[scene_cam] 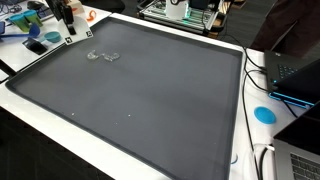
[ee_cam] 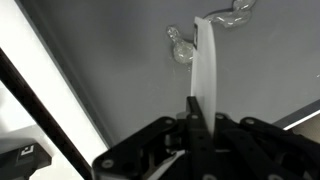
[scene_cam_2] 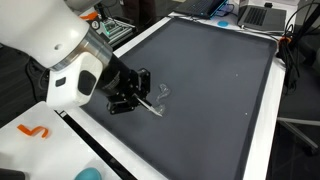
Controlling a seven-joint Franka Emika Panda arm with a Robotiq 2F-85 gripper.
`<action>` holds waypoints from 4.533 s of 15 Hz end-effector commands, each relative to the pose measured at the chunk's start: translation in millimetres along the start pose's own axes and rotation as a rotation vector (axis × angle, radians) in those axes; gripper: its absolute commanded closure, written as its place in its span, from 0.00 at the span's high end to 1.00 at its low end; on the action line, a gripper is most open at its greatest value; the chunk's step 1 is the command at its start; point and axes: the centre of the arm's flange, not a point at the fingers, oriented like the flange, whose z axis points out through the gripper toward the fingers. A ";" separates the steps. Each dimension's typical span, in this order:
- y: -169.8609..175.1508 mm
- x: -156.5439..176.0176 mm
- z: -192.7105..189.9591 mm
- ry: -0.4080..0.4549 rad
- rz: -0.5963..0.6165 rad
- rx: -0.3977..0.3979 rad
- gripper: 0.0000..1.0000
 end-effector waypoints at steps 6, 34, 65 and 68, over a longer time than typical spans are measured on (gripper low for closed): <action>-23.5 -25.8 -8.0 -0.037 -0.033 -0.012 0.01; -197.4 -20.2 -71.5 -0.158 -0.054 -0.334 0.01; -158.1 52.0 -29.3 -0.159 0.134 -0.318 0.01; -137.2 43.0 2.6 -0.162 0.139 -0.313 0.01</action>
